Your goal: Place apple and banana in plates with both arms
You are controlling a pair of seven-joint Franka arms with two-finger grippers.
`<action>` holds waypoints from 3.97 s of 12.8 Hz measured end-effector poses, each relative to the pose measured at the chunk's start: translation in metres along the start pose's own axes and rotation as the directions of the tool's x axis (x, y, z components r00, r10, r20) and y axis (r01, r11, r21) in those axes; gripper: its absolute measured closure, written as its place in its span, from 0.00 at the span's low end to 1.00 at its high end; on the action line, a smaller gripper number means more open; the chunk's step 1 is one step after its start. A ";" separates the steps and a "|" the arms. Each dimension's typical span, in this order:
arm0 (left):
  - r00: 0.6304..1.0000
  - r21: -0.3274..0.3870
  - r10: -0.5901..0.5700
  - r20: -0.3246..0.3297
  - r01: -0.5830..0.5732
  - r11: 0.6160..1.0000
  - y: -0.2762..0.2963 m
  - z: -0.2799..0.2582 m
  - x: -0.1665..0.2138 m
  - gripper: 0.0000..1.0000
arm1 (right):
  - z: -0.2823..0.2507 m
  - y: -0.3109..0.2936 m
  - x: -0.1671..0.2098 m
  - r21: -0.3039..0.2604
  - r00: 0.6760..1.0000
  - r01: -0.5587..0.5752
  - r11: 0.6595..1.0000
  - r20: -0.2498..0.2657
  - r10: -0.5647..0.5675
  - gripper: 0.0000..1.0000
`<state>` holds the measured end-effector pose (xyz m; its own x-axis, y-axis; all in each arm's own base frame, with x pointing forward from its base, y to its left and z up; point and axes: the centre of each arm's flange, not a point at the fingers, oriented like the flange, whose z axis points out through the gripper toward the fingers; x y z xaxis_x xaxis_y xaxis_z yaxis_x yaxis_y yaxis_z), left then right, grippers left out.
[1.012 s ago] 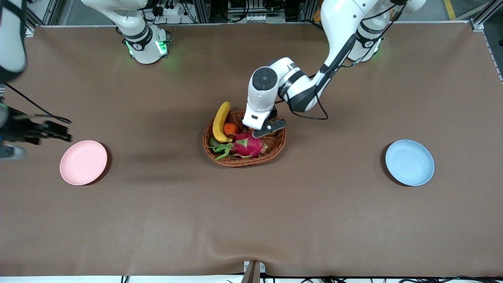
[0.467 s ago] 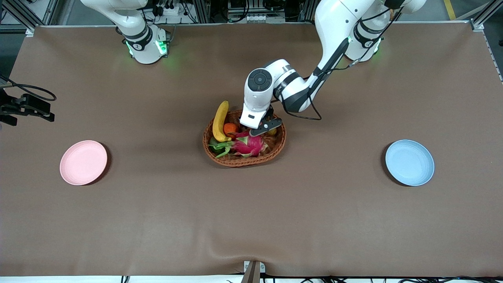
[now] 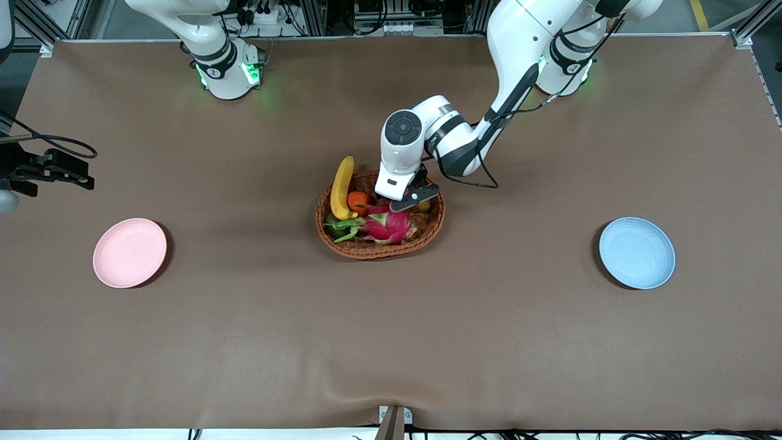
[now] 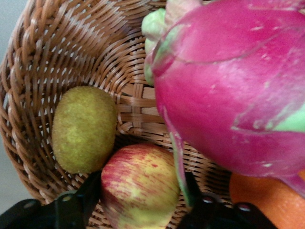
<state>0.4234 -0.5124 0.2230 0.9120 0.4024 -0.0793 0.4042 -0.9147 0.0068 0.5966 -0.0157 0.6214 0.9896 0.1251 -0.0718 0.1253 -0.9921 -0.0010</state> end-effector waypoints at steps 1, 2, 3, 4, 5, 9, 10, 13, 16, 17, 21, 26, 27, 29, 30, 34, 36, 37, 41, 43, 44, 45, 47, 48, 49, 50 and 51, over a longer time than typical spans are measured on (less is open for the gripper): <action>1.000 0.000 -0.002 -0.001 0.002 1.000 0.000 0.000 0.000 0.30 | 0.000 -0.001 0.000 0.000 1.000 0.002 1.000 0.000 -0.002 0.00; 1.000 0.000 -0.012 -0.001 0.012 1.000 0.000 0.000 0.000 0.30 | 0.000 -0.001 0.000 0.000 1.000 0.002 1.000 0.000 -0.002 0.00; 1.000 0.000 -0.019 -0.002 0.019 1.000 0.000 0.000 0.000 0.30 | 0.000 -0.002 0.000 0.000 1.000 0.003 1.000 0.001 -0.003 0.00; 1.000 -0.002 -0.025 -0.003 0.025 1.000 0.001 -0.002 0.000 0.30 | 0.000 -0.002 0.000 0.000 1.000 0.003 1.000 0.001 -0.003 0.00; 0.999 -0.012 -0.034 -0.006 0.034 0.999 0.003 -0.006 0.001 0.30 | 0.000 -0.002 0.000 0.000 1.000 0.004 1.000 0.002 -0.004 0.00; 0.996 -0.015 -0.070 -0.051 0.069 0.998 0.007 -0.100 0.012 0.30 | 0.000 -0.003 0.000 0.000 1.000 0.004 1.000 0.003 -0.004 0.00; 0.994 -0.018 -0.088 -0.071 0.086 0.996 -0.001 -0.137 0.020 0.30 | 0.000 -0.003 0.000 0.000 1.000 0.005 1.000 0.003 -0.005 0.00; 0.990 -0.009 -0.092 -0.103 0.092 0.996 -0.050 -0.223 0.073 0.30 | 0.001 -0.004 0.000 0.000 1.000 0.006 1.000 0.003 -0.006 0.00; 0.999 0.041 0.003 -0.051 -0.001 0.999 -0.125 -0.258 0.158 0.30 | 0.006 -0.004 0.001 0.003 1.000 0.008 1.000 0.015 -0.008 0.00; 0.999 0.072 0.048 -0.017 -0.046 0.996 -0.154 -0.257 0.188 0.30 | 0.016 -0.004 0.004 0.005 0.999 0.008 1.000 0.033 -0.008 0.00; 0.979 0.107 0.174 0.102 -0.185 0.977 -0.267 -0.219 0.280 0.30 | 0.098 -0.012 0.041 0.043 0.989 0.021 0.999 0.145 -0.027 0.00; 0.930 0.023 0.335 0.149 -0.342 0.939 -0.410 -0.181 0.369 0.30 | 0.151 -0.105 0.056 0.154 0.972 -0.198 0.968 0.162 0.173 0.00; 0.920 0.003 0.368 0.134 -0.371 0.928 -0.434 -0.165 0.384 0.30 | 0.163 -0.135 0.056 0.152 0.971 -0.206 0.967 0.155 0.183 0.00; 0.895 -0.040 0.434 0.105 -0.432 0.901 -0.480 -0.125 0.410 0.30 | 0.196 -0.191 0.050 0.160 0.972 -0.210 0.965 0.145 0.187 0.00; 0.882 -0.062 0.461 0.095 -0.457 0.887 -0.501 -0.103 0.421 0.30 | 0.214 -0.213 0.044 0.155 0.968 -0.228 0.961 0.143 0.207 0.00; 0.874 -0.241 0.482 0.053 -0.457 0.856 -0.542 -0.055 0.435 0.30 | 0.255 -0.283 0.007 0.211 0.962 -0.269 0.940 0.102 0.252 0.00; 0.871 -0.311 0.491 0.027 -0.460 0.832 -0.551 -0.045 0.438 0.30 | 0.264 -0.325 -0.015 0.235 0.961 -0.278 0.931 0.066 0.270 0.00; 0.870 -0.334 0.493 0.017 -0.459 0.823 -0.555 -0.040 0.439 0.30 | 0.273 -0.341 -0.025 0.246 0.962 -0.271 0.931 0.045 0.269 0.00; 0.883 -0.434 0.469 -0.016 -0.429 0.792 -0.568 -0.019 0.442 0.30 | 0.309 -0.367 -0.056 0.220 0.977 -0.211 0.952 0.026 0.211 0.00; 0.902 -0.482 0.431 -0.012 -0.383 0.788 -0.574 -0.013 0.443 0.30 | 0.310 -0.371 -0.059 0.197 0.986 -0.166 0.966 0.005 0.168 0.00; 0.910 -0.510 0.415 -0.004 -0.359 0.782 -0.575 -0.010 0.441 0.30 | 0.311 -0.375 -0.061 0.190 0.988 -0.150 0.970 -0.003 0.153 0.00; 0.914 -0.533 0.405 0.004 -0.341 0.775 -0.576 -0.006 0.440 0.30 | 0.314 -0.378 -0.064 0.184 0.990 -0.133 0.974 -0.014 0.138 0.00; 0.914 -0.552 0.405 0.004 -0.336 0.763 -0.581 -0.004 0.442 0.30 | 0.323 -0.383 -0.071 0.169 0.993 -0.108 0.980 -0.025 0.114 0.00; 0.914 -0.553 0.406 0.000 -0.338 0.761 -0.582 -0.004 0.444 0.25 | 0.329 -0.384 -0.074 0.161 0.994 -0.099 0.982 -0.026 0.104 0.00; 0.914 -0.553 0.407 -0.004 -0.341 0.760 -0.582 -0.005 0.445 0.25 | 0.334 -0.384 -0.075 0.154 0.995 -0.093 0.984 -0.026 0.098 0.00; 0.912 -0.554 0.409 -0.010 -0.346 0.757 -0.583 -0.011 0.448 0.18 | 0.340 -0.384 -0.074 0.154 0.995 -0.092 0.984 -0.029 0.098 0.03; 0.908 -0.561 0.418 -0.013 -0.353 0.749 -0.583 -0.022 0.453 0.07 | 0.346 -0.385 -0.073 0.157 0.995 -0.092 0.983 -0.034 0.099 0.03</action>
<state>0.6021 0.2040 0.2051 0.9983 -0.0168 -0.0558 0.0196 -0.8053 0.5926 0.4516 0.3544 0.2818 0.9990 0.0267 -0.0371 0.0208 -0.9883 -0.1512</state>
